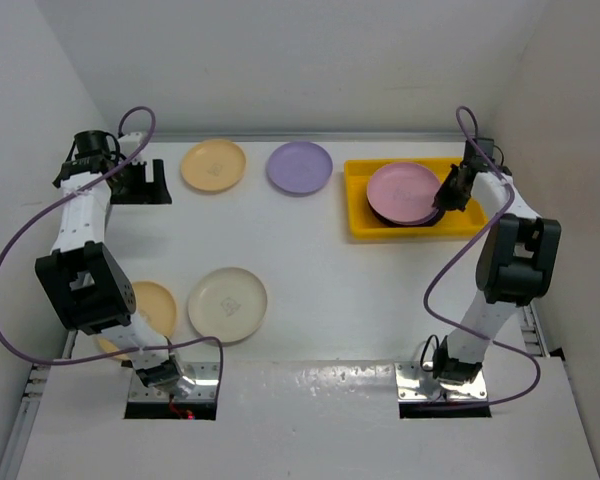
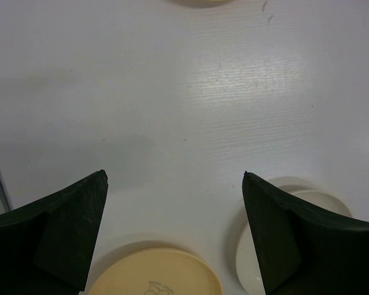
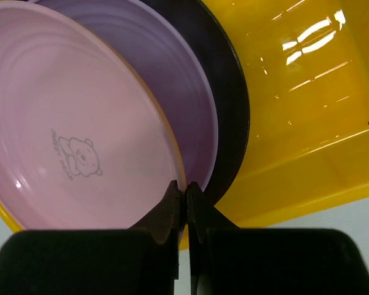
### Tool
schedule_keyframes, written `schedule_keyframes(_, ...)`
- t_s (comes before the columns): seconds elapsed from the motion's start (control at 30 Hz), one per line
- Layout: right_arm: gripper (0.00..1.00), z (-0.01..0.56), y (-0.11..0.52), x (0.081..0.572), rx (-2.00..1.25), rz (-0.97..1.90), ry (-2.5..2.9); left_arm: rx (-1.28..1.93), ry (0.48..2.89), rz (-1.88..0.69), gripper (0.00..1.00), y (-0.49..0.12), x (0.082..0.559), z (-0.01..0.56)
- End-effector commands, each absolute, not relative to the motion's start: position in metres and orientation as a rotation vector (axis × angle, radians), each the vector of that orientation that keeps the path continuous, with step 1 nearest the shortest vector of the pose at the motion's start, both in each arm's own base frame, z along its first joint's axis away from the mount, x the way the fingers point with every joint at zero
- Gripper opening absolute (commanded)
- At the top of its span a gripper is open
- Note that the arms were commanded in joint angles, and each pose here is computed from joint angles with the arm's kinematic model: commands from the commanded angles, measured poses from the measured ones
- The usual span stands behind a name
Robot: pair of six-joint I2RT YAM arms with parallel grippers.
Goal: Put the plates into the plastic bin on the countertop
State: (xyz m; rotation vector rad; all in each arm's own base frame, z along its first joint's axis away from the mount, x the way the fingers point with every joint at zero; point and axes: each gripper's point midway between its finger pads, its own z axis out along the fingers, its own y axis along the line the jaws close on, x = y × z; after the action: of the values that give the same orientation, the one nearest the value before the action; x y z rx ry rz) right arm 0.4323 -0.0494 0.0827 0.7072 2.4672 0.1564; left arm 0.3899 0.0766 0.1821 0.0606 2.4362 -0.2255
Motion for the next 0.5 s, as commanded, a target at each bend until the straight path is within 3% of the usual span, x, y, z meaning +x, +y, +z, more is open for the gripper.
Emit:
schedule_keyframes(0.0,0.00,0.116,-0.048,0.455,0.701,0.259,2.372,0.046,2.405,-0.190,0.92,0.085,0.396,0.194)
schedule_keyframes(0.1,0.00,0.099,-0.051,0.453,0.720,0.249,2.394,0.041,2.409,-0.179,0.92,0.088,0.401,0.193)
schedule_keyframes(0.2,0.56,0.076,-0.061,0.447,0.737,0.203,2.438,0.047,2.398,-0.186,0.92,0.087,0.402,0.197)
schedule_keyframes(0.23,0.80,0.075,-0.063,0.446,0.707,0.184,2.449,0.047,2.398,-0.186,0.92,0.087,0.402,0.197)
schedule_keyframes(0.33,1.00,0.085,-0.054,0.451,0.548,0.143,2.493,0.047,2.398,-0.186,0.92,0.087,0.402,0.197)
schedule_keyframes(0.43,1.00,0.121,-0.025,0.451,0.312,-0.021,2.451,0.112,2.400,-0.182,0.92,0.084,0.395,0.195)
schedule_keyframes(0.47,1.00,0.146,0.011,0.448,0.170,-0.037,2.397,0.132,2.417,-0.167,0.92,0.085,0.389,0.189)
